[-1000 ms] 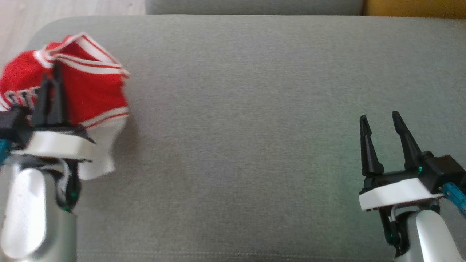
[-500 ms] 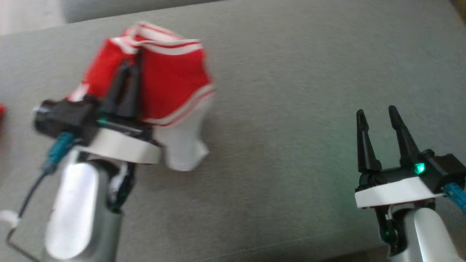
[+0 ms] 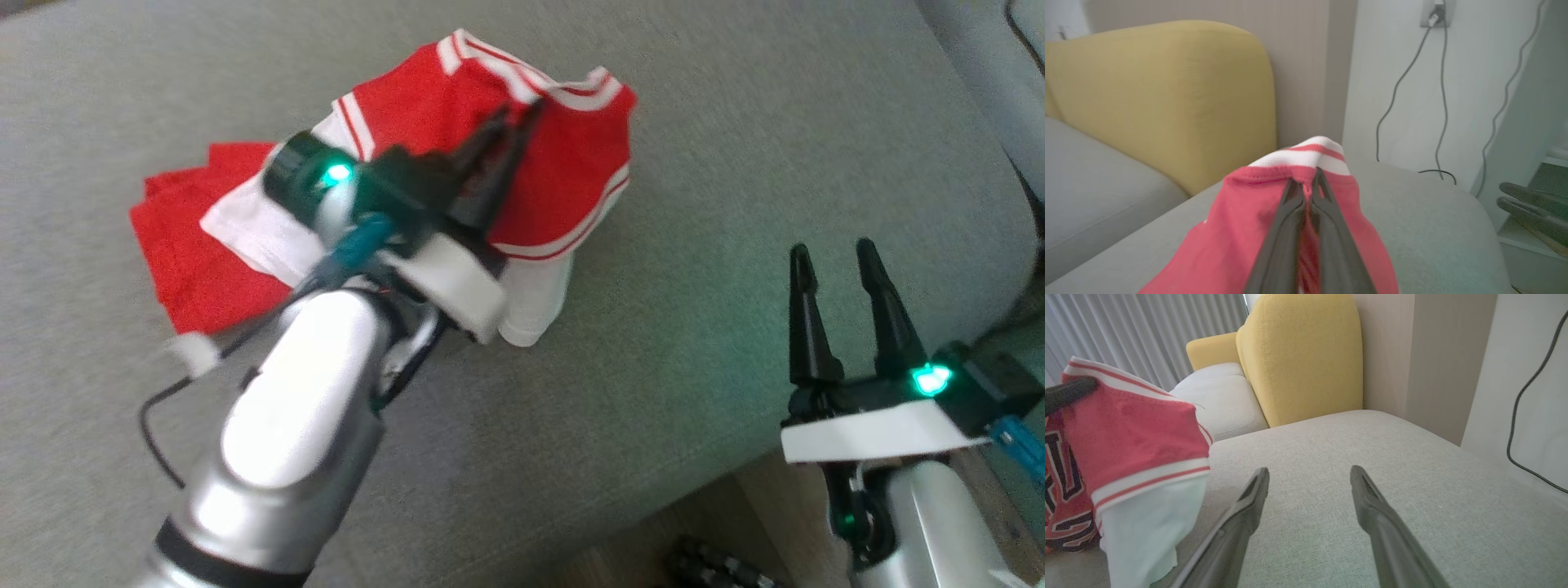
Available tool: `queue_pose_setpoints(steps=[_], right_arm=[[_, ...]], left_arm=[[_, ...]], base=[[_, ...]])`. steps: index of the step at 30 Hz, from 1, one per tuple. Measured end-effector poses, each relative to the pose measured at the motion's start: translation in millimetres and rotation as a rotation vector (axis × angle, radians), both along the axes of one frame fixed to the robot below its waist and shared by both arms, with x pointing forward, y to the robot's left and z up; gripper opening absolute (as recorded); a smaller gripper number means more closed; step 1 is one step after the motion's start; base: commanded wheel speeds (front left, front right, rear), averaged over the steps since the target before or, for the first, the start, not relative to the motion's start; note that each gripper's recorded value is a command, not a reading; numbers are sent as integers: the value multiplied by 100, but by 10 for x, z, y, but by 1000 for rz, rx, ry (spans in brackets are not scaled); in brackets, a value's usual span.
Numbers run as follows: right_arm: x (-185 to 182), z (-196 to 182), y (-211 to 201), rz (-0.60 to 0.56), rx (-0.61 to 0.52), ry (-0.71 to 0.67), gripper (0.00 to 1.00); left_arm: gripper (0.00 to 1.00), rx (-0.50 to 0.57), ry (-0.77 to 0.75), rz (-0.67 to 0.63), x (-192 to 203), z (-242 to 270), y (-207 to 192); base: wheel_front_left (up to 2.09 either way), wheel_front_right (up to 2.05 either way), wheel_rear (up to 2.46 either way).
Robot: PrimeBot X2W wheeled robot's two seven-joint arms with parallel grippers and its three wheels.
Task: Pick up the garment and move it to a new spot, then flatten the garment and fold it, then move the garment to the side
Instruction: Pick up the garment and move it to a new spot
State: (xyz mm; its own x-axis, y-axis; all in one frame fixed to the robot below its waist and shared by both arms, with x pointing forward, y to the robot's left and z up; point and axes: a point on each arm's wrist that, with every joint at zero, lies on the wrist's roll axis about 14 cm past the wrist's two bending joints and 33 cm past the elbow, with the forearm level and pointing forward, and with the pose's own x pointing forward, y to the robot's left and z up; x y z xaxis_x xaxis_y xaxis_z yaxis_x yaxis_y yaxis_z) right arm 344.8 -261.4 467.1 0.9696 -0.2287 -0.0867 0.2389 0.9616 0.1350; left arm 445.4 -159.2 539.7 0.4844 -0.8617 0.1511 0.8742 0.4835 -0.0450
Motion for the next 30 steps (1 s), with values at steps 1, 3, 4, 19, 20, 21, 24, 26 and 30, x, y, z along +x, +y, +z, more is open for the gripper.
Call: queue_pose_setpoints(steps=[1,3,4,19,20,21,24,26,30], right_arm=[[15,-10,-16,-6,3,0,100],[31,-25,-36,-12,2,2,100],[44,-45,-51,-16,4,7,100],[194,-241,96,34,29,43,100],[213,-224,123,45,26,37,100],[231,-204,144,54,21,28,100],[284,-168,204,80,9,14,100],[329,-135,271,106,2,4,100],[429,-77,404,155,-6,-9,100]], left_arm=[[0,10,10,-32,-39,-63,-90],[0,20,28,-66,-83,-140,-174],[0,34,51,-91,-116,-237,-242],[100,140,226,-142,-259,-865,-216],[100,110,232,-130,-256,-799,-178],[100,80,229,-111,-246,-731,-125],[100,-6,206,5,-136,-553,140],[100,-54,184,101,-28,-448,390],[100,-103,137,314,200,-281,983]], base=[[0,0,0],[0,0,0],[0,0,0],[0,0,0],[0,0,0],[0,0,0],[0,0,0],[0,0,0],[0,0,0]])
